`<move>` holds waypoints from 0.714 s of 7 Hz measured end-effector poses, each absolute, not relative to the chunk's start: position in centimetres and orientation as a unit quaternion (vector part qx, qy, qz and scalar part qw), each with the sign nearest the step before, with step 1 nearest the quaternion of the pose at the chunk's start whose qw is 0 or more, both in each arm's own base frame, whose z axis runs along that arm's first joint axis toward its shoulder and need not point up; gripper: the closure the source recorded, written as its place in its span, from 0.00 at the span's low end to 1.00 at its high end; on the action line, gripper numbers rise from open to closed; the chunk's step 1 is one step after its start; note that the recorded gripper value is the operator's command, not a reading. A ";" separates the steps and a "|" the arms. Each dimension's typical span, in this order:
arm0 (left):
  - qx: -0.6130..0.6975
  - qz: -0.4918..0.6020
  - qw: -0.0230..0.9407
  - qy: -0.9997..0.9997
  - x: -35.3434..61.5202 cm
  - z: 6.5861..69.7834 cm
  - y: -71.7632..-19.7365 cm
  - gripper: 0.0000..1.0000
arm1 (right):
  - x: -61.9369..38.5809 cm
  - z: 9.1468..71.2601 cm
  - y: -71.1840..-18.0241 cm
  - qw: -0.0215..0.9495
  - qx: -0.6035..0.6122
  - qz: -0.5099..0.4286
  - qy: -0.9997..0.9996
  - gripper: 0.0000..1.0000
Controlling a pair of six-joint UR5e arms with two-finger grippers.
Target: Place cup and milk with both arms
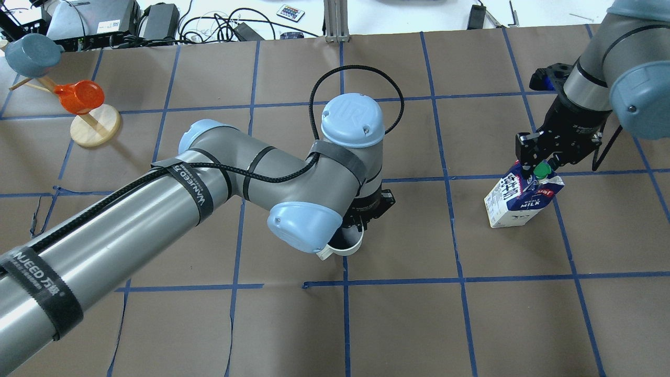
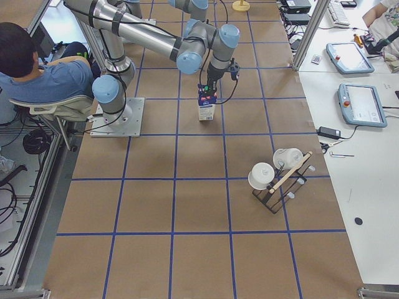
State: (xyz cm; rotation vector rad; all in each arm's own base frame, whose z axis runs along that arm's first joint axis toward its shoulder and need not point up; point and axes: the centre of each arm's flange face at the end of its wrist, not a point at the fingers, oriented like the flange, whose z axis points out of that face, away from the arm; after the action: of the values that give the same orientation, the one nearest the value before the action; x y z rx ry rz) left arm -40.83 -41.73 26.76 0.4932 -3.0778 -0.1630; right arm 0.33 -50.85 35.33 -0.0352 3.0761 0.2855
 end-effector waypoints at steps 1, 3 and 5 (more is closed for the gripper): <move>0.159 -0.056 0.006 -0.986 -41.1 26.0 -41.7 0.00 | 0.2 36.3 -51.3 0.024 -0.011 0.085 0.996 0.72; 0.159 -0.055 0.003 -0.986 -41.1 25.1 -42.3 0.00 | 0.3 37.2 -51.6 0.024 -0.011 0.078 0.997 0.72; 0.181 -0.034 0.024 -0.983 -39.4 27.5 -45.9 0.00 | 0.5 37.5 -51.6 0.026 -0.010 0.076 0.997 0.72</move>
State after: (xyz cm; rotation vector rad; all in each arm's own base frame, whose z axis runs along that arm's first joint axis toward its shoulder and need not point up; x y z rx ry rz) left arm -39.36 -45.86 27.54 0.5586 -3.0408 -0.1043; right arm 0.54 -51.60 37.49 -0.0308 3.0813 0.2335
